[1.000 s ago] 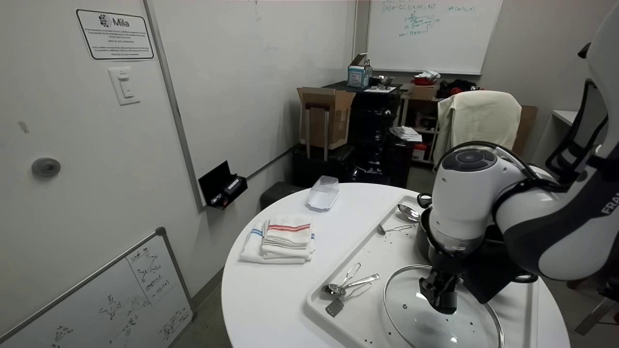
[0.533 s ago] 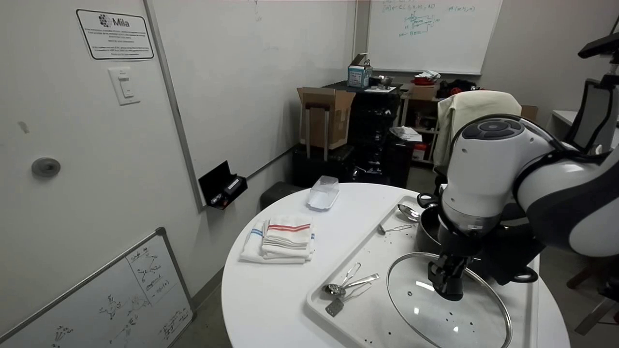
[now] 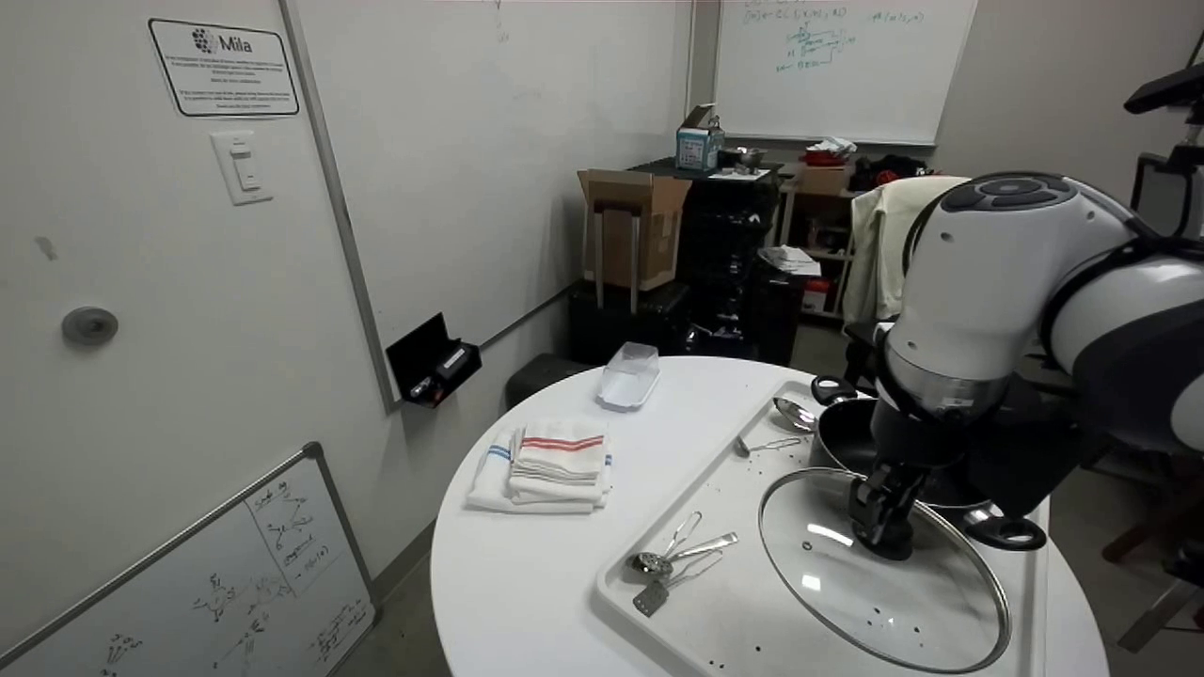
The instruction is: Place the lid on the pot
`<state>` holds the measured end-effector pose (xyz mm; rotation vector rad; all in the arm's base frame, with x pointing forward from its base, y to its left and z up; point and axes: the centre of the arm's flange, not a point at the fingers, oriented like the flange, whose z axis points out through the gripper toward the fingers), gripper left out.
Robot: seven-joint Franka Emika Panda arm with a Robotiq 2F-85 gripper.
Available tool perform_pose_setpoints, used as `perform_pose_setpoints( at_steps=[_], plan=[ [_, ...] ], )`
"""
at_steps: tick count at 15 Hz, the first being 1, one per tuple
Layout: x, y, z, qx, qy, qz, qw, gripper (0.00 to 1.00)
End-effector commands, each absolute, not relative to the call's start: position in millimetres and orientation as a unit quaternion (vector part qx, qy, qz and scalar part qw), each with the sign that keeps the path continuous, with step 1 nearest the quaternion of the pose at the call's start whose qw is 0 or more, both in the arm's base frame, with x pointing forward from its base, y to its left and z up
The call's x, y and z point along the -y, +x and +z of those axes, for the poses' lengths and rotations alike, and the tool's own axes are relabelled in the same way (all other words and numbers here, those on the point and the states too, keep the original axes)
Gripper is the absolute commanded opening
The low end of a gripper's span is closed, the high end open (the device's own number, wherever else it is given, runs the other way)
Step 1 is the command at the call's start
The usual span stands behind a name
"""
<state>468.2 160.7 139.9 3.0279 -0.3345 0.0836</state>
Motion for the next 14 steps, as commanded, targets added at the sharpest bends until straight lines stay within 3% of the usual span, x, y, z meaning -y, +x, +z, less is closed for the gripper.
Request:
perform_pose_setpoints(
  at_steps=[1,14],
  plan=[
    [-145,465,169,0.116,0.991,0.036,0.053,0.25],
    [-19,488,173,0.241,0.966,0.023,0.090,0.25]
  ],
)
